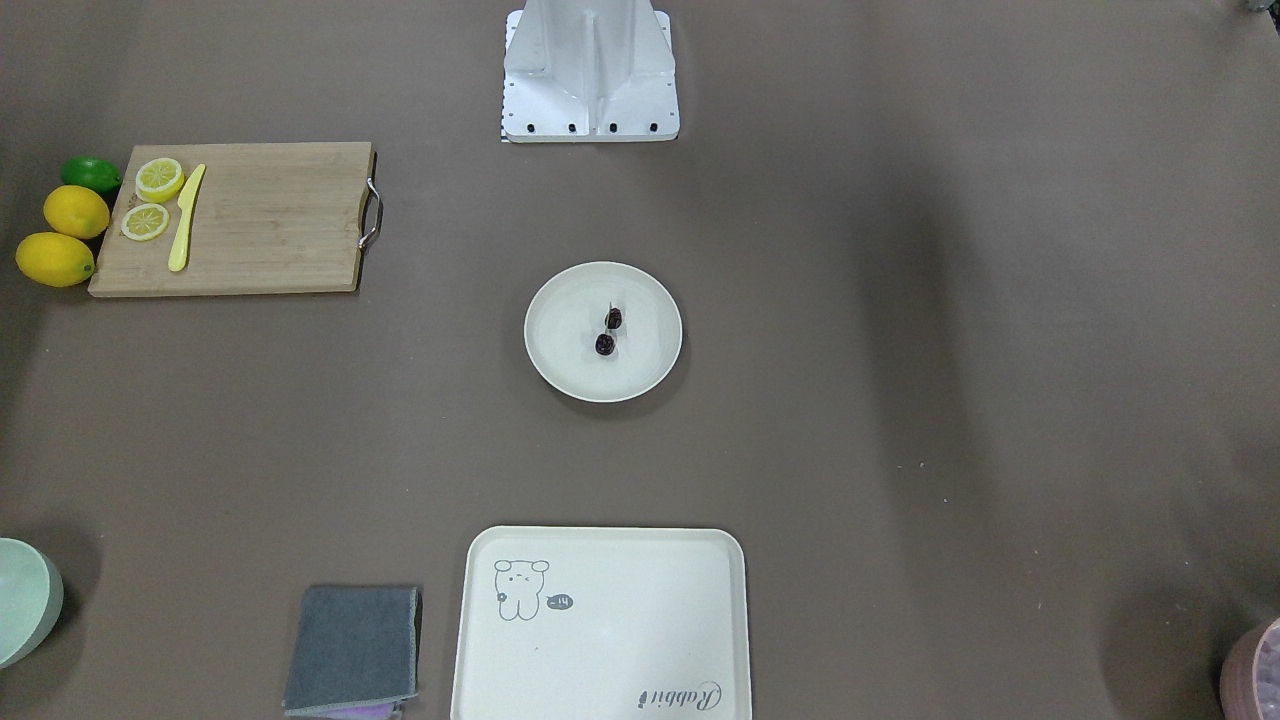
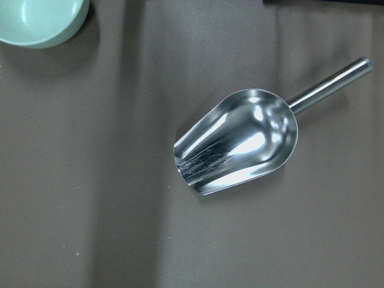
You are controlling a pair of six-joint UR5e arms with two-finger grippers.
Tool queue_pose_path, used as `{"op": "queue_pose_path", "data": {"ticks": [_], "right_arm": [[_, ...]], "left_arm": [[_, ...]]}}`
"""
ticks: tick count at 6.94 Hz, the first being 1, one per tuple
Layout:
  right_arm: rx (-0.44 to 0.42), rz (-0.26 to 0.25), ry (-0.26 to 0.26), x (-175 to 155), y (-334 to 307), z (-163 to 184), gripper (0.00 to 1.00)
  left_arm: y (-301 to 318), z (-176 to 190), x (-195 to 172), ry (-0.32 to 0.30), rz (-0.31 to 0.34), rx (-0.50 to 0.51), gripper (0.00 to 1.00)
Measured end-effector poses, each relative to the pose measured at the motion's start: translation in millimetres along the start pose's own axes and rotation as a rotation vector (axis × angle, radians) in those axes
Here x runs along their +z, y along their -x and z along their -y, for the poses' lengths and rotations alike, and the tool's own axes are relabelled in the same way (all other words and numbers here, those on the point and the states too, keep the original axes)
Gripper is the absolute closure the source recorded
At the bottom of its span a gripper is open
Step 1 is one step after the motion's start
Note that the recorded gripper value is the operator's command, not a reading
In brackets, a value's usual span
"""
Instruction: Place red cherry on plate
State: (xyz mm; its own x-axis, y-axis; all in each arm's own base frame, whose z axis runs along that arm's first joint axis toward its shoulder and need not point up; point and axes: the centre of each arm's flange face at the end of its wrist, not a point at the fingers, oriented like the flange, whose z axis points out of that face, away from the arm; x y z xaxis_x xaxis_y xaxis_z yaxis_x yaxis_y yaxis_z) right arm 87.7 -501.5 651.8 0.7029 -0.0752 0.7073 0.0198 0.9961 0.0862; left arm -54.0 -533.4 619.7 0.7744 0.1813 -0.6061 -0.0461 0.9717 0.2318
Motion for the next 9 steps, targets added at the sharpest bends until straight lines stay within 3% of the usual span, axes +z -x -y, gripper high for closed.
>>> {"op": "queue_pose_path", "data": {"ticks": [9], "right_arm": [[0.002,-0.003,-0.019,-9.2,0.8,1.2,0.0]], "left_arm": [[0.1,2.8,-2.5,-0.006,0.002,0.0,0.02]]}}
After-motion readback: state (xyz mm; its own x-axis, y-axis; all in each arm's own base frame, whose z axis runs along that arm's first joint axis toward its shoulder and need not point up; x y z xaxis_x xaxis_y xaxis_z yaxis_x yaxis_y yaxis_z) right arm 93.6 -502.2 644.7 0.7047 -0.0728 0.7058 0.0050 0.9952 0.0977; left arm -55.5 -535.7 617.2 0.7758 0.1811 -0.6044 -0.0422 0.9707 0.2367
